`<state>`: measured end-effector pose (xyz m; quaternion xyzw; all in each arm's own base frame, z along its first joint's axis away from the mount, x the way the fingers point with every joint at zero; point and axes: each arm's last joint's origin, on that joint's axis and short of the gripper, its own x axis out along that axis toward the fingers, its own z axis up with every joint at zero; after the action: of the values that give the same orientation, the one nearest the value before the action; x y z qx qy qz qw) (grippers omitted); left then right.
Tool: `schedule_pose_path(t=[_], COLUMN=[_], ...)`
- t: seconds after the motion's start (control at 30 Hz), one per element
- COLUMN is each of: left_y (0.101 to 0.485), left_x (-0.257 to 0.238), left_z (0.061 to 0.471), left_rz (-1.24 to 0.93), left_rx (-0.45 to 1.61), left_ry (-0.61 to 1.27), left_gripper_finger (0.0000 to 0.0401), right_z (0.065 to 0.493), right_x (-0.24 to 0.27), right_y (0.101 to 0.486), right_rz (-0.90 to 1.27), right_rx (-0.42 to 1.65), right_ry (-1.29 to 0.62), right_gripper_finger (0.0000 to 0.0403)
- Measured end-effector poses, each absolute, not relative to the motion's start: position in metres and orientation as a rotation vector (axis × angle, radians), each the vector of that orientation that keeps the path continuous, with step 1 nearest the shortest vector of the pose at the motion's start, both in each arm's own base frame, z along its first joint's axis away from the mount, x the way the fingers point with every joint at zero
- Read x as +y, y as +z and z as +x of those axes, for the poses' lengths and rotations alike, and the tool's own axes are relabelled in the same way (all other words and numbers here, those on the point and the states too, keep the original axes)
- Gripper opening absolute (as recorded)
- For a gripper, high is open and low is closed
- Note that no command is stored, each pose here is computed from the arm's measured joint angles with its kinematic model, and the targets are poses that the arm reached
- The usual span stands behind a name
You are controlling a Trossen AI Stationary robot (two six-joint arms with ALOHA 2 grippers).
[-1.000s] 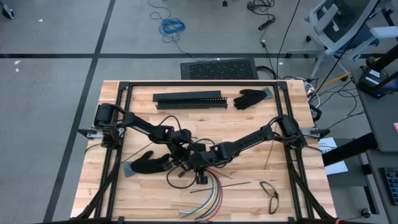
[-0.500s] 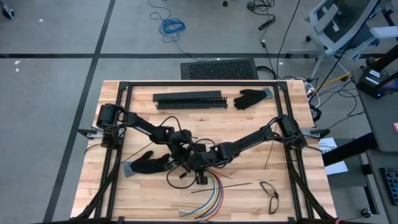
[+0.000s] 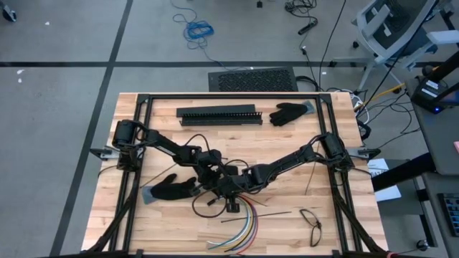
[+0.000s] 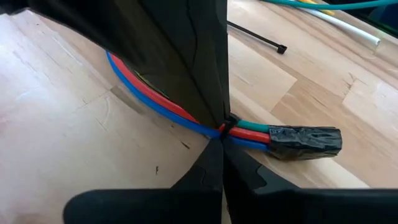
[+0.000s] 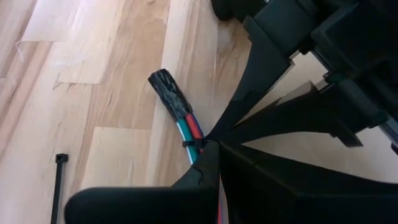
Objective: Ziptie cables
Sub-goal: Wrap the cable wires using a zip tie
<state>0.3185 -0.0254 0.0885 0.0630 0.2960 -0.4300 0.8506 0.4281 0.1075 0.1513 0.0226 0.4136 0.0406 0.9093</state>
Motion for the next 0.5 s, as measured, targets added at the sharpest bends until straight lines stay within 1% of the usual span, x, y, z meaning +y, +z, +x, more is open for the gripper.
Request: schedule_pose_path(t=[0.27,0.5], left_y=[0.088,0.0882], left_x=[-0.0263,-0.0273], left_z=[0.3188,0.3194], left_rz=[0.143,0.134], left_rx=[0.644,0.66], left_ry=[-0.871,-0.845], left_gripper_finger=[0.0001,0.0001], right_z=[0.4278,0.4264], right_x=[0.1073,0.101], right_y=[0.1512,0.1582], right_rz=[0.038,0.031], right_rx=[0.855,0.845], right_ry=[0.07,-0.014], right_gripper_finger=[0.0,0.0])
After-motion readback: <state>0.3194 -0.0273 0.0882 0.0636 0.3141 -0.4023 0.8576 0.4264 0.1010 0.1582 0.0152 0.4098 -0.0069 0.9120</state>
